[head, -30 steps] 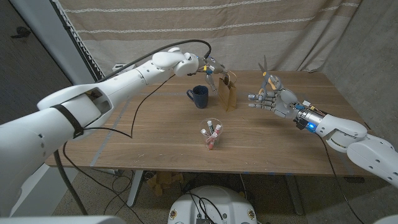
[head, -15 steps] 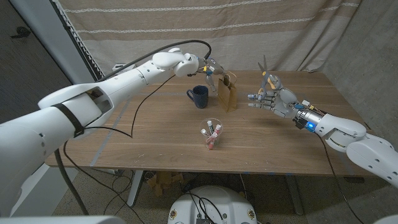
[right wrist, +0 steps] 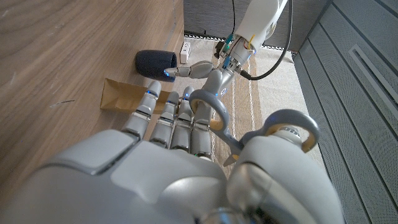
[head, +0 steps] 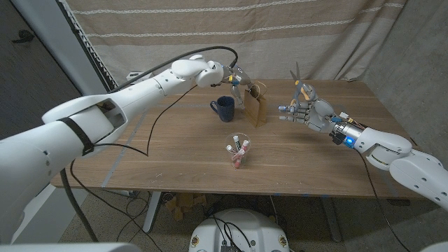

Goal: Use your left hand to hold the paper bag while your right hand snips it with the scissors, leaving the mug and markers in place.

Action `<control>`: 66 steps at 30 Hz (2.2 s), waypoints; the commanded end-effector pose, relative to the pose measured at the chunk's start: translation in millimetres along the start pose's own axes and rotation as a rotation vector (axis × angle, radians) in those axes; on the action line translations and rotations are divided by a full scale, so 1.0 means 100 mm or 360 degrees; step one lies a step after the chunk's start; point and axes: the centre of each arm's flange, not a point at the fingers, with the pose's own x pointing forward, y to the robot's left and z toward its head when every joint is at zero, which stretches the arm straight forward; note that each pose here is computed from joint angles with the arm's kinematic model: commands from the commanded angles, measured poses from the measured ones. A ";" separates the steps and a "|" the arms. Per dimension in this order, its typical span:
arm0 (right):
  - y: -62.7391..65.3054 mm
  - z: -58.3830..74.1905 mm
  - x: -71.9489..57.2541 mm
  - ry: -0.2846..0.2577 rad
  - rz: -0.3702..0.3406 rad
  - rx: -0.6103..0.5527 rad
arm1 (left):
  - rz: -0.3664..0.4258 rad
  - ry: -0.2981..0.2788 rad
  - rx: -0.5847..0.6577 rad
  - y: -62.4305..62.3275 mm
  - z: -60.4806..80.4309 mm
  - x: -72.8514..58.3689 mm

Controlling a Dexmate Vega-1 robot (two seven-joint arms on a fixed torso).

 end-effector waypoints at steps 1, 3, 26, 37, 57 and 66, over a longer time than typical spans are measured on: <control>0.01 0.01 -0.01 -0.0005 0.0000 -0.0007 | 0.0098 0.0006 0.0011 -0.03 0.04 -0.03; 0.01 0.01 -0.01 -0.0007 0.0004 0.0000 | 0.0151 0.0006 0.0008 -0.04 0.05 -0.05; 0.06 0.03 -0.02 -0.0005 0.0001 -0.0015 | 0.0499 0.0002 0.0026 -0.19 0.12 -0.19; 0.06 0.04 -0.01 -0.0001 0.0005 -0.0009 | 0.0420 0.0009 0.0046 -0.21 0.12 -0.16; 0.04 0.04 -0.02 -0.0003 0.0002 -0.0007 | 0.0382 0.0015 0.0031 -0.21 0.13 -0.14; 0.04 0.04 -0.06 -0.0009 -0.0007 -0.0002 | 0.0384 0.0011 0.0012 -0.18 0.15 -0.11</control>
